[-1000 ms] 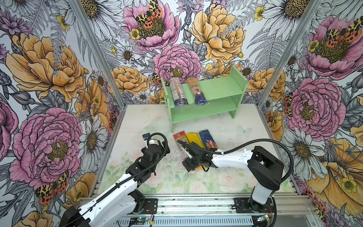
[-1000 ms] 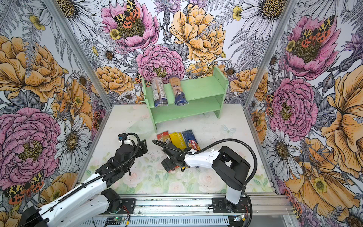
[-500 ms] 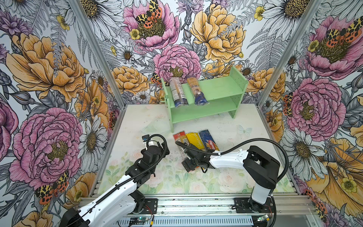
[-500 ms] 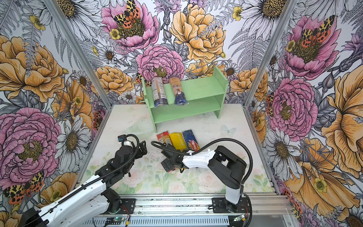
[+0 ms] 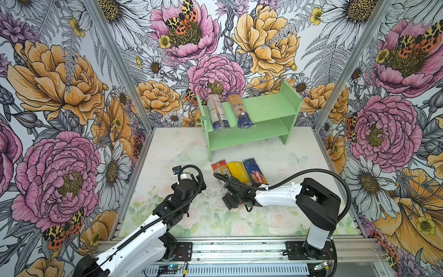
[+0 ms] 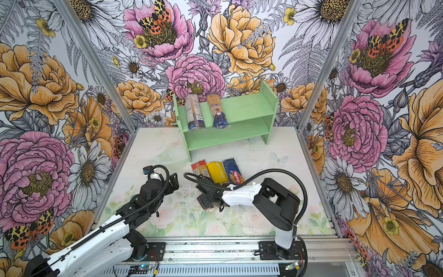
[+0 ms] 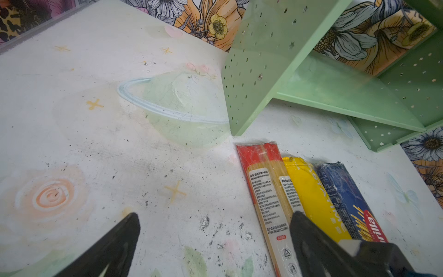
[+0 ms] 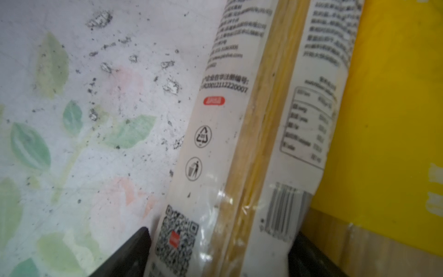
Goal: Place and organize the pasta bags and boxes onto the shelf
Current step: 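Lower the right gripper onto the red-and-white spaghetti bag, then close the right gripper on the red-and-white bag and tilt it up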
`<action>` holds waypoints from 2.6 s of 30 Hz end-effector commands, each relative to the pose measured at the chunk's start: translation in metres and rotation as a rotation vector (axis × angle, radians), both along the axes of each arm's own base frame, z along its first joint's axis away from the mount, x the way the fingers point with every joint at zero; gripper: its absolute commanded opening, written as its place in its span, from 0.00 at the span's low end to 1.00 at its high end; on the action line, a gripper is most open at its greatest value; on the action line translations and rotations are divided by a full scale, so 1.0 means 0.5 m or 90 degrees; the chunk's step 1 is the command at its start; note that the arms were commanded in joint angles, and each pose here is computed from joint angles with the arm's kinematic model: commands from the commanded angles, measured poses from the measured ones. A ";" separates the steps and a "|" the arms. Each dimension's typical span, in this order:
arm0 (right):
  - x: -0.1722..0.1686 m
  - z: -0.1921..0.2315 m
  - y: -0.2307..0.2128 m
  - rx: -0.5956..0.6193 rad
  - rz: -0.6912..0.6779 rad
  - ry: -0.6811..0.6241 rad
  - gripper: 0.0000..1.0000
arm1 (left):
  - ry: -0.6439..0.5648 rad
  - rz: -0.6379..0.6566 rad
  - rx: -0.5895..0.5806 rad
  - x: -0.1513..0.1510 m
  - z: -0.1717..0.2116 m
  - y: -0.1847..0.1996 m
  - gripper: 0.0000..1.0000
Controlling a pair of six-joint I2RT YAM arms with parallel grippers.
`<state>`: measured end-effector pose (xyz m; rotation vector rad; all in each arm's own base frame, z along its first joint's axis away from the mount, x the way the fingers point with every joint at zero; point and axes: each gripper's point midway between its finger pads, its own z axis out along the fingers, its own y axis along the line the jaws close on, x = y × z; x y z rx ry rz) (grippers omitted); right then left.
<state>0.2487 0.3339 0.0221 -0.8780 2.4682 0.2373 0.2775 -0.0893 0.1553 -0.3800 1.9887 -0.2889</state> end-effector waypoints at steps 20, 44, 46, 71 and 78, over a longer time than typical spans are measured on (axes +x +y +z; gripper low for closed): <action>-0.002 0.009 0.026 0.016 0.014 0.001 0.52 | -0.005 0.015 -0.014 0.001 -0.005 0.009 0.99; 0.005 0.053 0.028 0.045 0.036 0.011 0.19 | 0.000 0.016 -0.019 0.005 -0.010 0.007 0.99; 0.004 0.055 0.029 0.049 0.042 0.018 0.18 | 0.001 0.015 -0.020 0.006 -0.011 0.006 0.99; 0.018 0.097 0.024 0.121 0.037 0.093 0.00 | 0.002 0.015 -0.027 0.007 -0.023 0.007 0.99; 0.018 0.116 0.020 0.125 0.044 0.094 0.00 | 0.002 0.017 -0.028 0.008 -0.024 0.009 0.99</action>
